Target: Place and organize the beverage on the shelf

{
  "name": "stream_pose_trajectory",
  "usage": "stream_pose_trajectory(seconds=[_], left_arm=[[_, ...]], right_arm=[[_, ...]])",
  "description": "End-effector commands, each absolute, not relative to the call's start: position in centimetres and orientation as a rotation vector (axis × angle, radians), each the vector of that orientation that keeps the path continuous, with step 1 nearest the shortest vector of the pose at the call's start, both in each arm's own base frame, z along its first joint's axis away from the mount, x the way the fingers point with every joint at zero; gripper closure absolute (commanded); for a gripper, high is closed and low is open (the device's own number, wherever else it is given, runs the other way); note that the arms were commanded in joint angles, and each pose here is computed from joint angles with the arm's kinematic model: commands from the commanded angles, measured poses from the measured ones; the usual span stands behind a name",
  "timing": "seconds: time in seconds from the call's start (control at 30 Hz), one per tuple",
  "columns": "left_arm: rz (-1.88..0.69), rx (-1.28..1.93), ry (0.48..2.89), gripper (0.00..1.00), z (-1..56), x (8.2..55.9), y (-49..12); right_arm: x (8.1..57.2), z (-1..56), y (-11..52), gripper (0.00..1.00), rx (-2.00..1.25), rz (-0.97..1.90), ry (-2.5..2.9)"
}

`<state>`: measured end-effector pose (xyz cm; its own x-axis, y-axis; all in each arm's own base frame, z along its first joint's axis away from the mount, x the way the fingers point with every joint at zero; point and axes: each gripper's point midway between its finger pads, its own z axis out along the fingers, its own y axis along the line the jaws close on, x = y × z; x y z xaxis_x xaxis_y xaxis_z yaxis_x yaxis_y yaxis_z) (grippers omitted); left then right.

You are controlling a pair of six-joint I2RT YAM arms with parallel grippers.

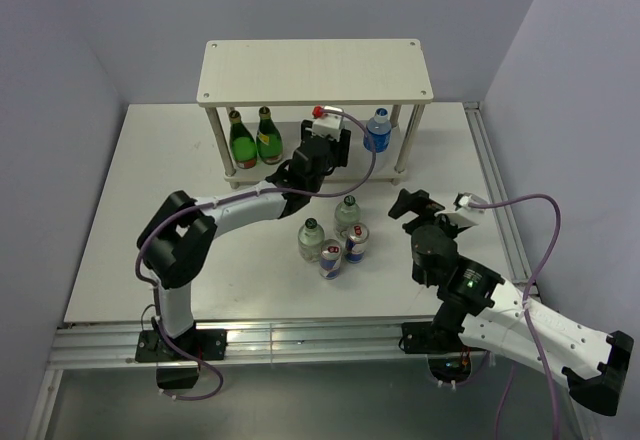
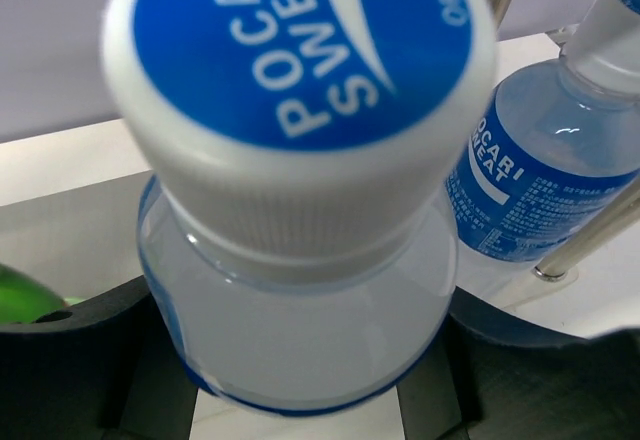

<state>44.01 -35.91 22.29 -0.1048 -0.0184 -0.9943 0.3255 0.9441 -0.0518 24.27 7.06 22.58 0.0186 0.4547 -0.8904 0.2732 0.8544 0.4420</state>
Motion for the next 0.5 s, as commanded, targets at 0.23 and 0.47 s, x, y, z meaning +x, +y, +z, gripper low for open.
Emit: stream_pose_trajectory(seconds=[0.23, 0.47], left_arm=[[-0.520, 0.044, 1.387, 1.00, 29.7, 45.2, -38.0], [-0.519, 0.031, 1.386, 1.00, 28.0, 46.2, -38.8]], right_arm=[[24.5, 22.8, 7.7, 0.00, 0.587, 0.195, 1.562], [24.6, 22.7, 8.0, 0.00, 0.580, 0.200, 1.565]])
